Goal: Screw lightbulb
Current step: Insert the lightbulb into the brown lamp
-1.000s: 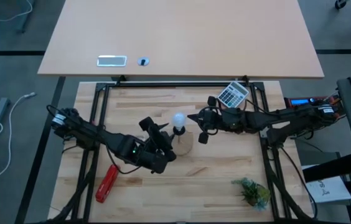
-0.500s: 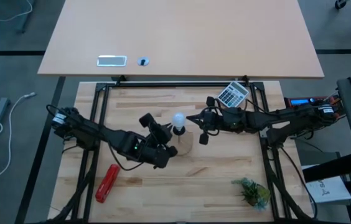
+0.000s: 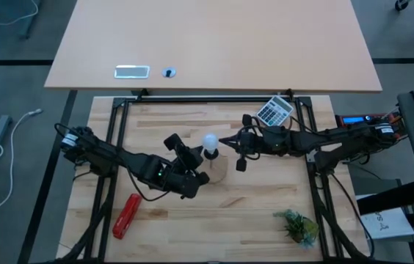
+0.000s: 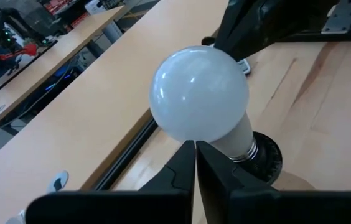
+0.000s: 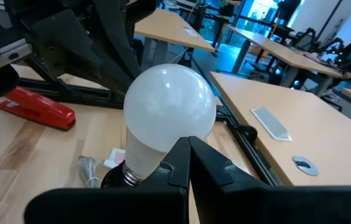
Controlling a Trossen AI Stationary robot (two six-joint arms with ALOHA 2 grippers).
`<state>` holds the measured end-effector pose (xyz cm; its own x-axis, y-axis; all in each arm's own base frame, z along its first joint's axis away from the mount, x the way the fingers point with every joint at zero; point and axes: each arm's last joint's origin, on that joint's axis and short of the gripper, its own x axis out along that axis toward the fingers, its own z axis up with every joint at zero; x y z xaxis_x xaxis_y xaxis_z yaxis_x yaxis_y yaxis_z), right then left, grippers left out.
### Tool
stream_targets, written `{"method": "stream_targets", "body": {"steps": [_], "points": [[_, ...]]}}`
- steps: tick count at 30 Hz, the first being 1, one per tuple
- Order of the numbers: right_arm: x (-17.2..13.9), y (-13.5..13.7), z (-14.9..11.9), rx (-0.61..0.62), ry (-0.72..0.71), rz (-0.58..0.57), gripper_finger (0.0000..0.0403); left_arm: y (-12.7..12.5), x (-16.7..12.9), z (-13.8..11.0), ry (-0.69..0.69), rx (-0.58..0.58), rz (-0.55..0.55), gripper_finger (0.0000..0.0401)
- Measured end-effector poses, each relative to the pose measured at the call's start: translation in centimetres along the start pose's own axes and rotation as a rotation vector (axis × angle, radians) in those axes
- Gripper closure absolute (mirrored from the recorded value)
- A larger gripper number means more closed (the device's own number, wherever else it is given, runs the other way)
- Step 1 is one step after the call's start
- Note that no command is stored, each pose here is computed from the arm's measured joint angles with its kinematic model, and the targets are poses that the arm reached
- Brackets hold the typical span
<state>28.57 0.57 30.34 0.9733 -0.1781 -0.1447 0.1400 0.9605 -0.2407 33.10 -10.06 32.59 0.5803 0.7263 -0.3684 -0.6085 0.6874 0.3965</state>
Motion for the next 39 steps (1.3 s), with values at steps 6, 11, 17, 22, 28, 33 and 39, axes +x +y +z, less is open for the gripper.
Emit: {"method": "stream_targets", "body": {"steps": [6,11,17,22,28,33,39], "points": [[0.1,0.3,-0.1,-0.024,0.005,0.017,0.0403,0.0,0.0,0.0,0.006,0.004,-0.009,0.04],[0.1,0.4,-0.1,-0.043,0.001,0.024,0.0403,-0.1,0.0,-0.1,0.008,0.02,-0.013,0.0399],[0.2,0.7,-0.3,-0.058,0.01,0.058,0.0403,-0.6,0.5,-1.4,0.013,0.048,0.005,0.0399],[0.1,1.0,-0.2,-0.06,0.002,0.091,0.0403,-1.1,1.1,-2.8,0.009,0.068,0.031,0.0399],[0.1,0.8,-0.4,-0.055,0.035,0.02,0.0403,-1.5,1.3,-3.6,0.008,0.095,0.029,0.04],[0.2,0.3,-0.5,-0.058,0.054,-0.065,0.0403,-1.4,0.9,-3.3,0.002,0.095,0.022,0.0397],[0.3,-0.4,-0.5,-0.056,0.05,-0.093,0.0403,0.5,-0.7,-2.4,-0.047,0.023,0.045,0.04]]}}
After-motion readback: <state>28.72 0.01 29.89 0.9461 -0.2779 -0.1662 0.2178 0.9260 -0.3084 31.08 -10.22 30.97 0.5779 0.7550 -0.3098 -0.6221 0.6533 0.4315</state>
